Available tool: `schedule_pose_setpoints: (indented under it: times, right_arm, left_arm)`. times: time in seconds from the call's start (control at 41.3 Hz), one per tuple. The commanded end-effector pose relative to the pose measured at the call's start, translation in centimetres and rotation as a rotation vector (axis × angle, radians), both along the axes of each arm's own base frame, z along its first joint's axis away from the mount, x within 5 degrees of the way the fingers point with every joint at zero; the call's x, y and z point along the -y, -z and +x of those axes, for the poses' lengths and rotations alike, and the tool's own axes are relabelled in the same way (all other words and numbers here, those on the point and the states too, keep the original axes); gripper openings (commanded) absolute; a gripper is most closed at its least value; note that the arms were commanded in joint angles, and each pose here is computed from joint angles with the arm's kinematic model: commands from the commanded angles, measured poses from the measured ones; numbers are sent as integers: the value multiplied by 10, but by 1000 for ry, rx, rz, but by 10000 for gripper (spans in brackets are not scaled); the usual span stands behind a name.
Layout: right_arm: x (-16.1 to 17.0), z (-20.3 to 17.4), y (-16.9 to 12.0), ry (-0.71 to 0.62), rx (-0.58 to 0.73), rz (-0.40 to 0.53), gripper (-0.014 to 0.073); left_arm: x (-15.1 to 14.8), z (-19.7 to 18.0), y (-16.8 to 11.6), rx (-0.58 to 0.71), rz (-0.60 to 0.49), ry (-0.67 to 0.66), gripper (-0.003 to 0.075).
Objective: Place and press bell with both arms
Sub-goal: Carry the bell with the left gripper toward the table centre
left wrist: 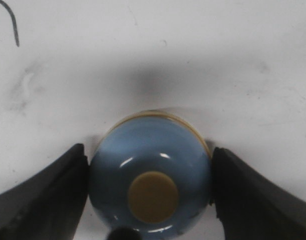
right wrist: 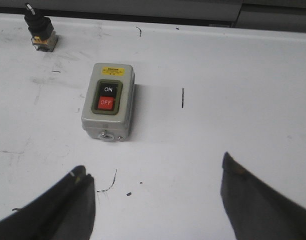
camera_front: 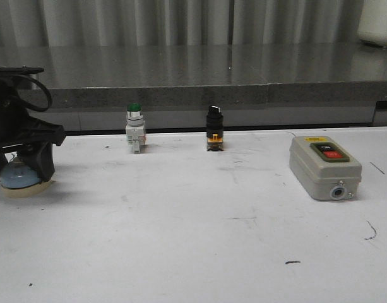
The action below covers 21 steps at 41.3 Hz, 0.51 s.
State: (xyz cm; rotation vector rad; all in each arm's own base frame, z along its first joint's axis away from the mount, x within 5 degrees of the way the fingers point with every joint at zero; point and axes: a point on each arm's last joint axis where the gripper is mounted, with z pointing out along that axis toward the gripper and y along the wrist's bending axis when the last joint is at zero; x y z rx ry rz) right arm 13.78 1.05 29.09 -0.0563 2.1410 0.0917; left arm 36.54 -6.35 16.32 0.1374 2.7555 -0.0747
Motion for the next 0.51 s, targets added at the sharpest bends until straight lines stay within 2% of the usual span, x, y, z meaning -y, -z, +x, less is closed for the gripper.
schedule_pose_setpoints:
  times: [0.0,0.194,0.315,0.485]
  right_arm:
    - [2,5,-16,11,95,-8,548]
    - [2,5,-16,11,95,-8,548]
    - [2,5,-16,11,95,-8,548]
    - [2,5,-16,11,95,-8,548]
  left_arm:
    - [6,2,-35,81,-27,4,369]
    - [36,-6,-60,107,-44,85,369]
    - [74,-18,-71,76,-48,191,368]
    - [131,-32,-84,128,-72,345,368]
